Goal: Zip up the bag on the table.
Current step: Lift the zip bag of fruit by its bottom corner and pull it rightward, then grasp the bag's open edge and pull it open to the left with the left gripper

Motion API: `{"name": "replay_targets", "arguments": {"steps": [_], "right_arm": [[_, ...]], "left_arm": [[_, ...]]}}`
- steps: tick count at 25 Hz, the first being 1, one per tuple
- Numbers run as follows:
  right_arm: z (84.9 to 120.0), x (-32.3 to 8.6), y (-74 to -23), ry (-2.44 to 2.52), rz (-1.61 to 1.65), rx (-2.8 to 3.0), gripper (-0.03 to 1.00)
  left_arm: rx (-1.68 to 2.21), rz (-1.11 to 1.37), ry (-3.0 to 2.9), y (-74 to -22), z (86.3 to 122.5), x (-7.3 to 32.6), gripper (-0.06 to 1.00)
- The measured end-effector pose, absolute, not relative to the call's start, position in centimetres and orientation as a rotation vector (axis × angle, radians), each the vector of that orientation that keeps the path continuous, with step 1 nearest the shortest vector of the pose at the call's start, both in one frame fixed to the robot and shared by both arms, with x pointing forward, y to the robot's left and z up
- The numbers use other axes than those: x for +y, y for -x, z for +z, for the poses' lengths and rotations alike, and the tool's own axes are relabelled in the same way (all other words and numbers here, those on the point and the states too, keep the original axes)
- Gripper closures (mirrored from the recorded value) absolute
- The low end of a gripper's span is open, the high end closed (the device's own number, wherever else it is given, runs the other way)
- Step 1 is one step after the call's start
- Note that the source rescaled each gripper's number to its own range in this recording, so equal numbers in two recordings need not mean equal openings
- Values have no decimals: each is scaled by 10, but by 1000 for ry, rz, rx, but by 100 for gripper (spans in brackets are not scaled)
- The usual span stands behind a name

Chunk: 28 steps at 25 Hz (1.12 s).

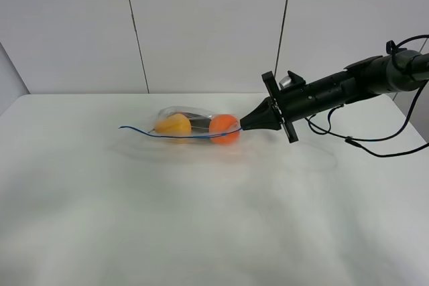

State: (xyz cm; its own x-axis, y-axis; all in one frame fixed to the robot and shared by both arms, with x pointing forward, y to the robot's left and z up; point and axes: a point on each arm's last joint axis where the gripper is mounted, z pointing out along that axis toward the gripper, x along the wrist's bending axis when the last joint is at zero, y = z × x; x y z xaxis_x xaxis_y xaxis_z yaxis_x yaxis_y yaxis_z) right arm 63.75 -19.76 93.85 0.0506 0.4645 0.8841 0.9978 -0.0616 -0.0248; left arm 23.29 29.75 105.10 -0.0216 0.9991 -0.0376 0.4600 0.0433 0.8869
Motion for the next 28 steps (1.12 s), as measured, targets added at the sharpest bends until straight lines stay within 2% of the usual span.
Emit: {"name": "replay_targets", "arguments": {"steps": [19, 22, 28], "right_arm": [[944, -198, -637, 1607, -970, -1521, 97], [944, -198, -637, 1605, -972, -1524, 97], [944, -198, -637, 1605, -972, -1524, 97]], "left_arm": [[1574, 928, -1505, -233, 1053, 298, -4], [1549, 951, -1480, -237, 1072, 298, -4], [1566, 936, -1507, -281, 1143, 300, -4]]}}
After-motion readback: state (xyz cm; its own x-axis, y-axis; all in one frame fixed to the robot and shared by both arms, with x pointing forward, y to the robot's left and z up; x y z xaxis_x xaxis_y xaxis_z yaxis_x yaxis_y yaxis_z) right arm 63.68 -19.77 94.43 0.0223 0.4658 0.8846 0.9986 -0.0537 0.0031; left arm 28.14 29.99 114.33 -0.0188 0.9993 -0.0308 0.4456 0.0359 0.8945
